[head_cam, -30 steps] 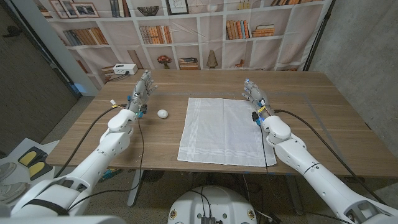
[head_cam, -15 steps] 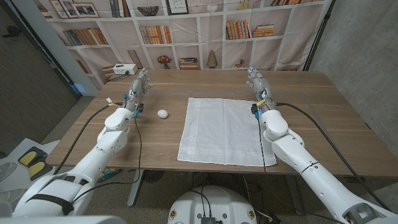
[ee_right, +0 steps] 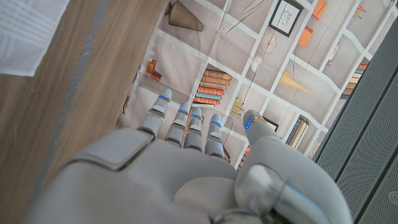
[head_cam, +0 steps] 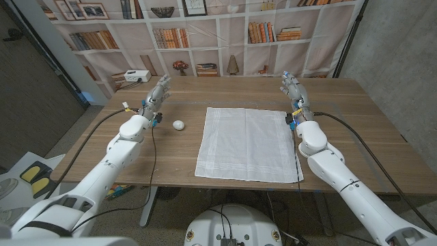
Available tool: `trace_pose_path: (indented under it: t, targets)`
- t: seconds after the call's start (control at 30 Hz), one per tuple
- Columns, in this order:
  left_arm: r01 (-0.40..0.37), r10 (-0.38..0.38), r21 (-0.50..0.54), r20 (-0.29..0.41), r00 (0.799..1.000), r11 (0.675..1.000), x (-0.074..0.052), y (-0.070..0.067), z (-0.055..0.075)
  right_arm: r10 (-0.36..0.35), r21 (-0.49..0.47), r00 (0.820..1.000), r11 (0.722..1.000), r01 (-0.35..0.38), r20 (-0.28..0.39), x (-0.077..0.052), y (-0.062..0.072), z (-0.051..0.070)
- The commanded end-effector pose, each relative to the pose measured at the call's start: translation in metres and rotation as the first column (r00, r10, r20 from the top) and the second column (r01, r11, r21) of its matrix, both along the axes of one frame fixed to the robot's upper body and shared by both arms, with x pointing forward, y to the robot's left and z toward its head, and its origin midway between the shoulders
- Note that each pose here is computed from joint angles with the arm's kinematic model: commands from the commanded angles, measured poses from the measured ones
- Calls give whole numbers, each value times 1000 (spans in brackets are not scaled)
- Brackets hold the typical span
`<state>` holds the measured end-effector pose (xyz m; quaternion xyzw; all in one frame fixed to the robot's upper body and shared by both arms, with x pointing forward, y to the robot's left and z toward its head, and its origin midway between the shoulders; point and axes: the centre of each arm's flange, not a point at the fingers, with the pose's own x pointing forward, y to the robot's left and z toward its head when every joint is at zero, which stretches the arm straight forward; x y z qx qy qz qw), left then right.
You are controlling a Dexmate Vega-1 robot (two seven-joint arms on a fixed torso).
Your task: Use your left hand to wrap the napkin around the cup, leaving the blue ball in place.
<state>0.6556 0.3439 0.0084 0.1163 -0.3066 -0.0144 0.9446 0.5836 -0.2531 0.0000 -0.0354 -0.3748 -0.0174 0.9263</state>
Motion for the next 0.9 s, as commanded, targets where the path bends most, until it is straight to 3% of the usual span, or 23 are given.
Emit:
trace_pose_path:
  t: [0.03, 0.37, 0.6, 0.9]
  targets:
    - [-107, 106, 132, 18, 994, 985, -30, -21, 4, 2, -4, 1000, 1000, -2, 24, -10, -24, -3]
    - [-227, 225, 272, 39, 974, 935, -59, -27, 9, 21, -1, 999, 1000, -21, 39, -16, -33, -8]
    - [-265, 272, 367, 33, 962, 892, -74, -30, 14, 26, 5, 999, 1000, -27, 43, -21, -38, -12]
    - [-300, 344, 527, 15, 939, 795, -85, -34, 25, 26, 18, 999, 999, -27, 46, -26, -43, -19]
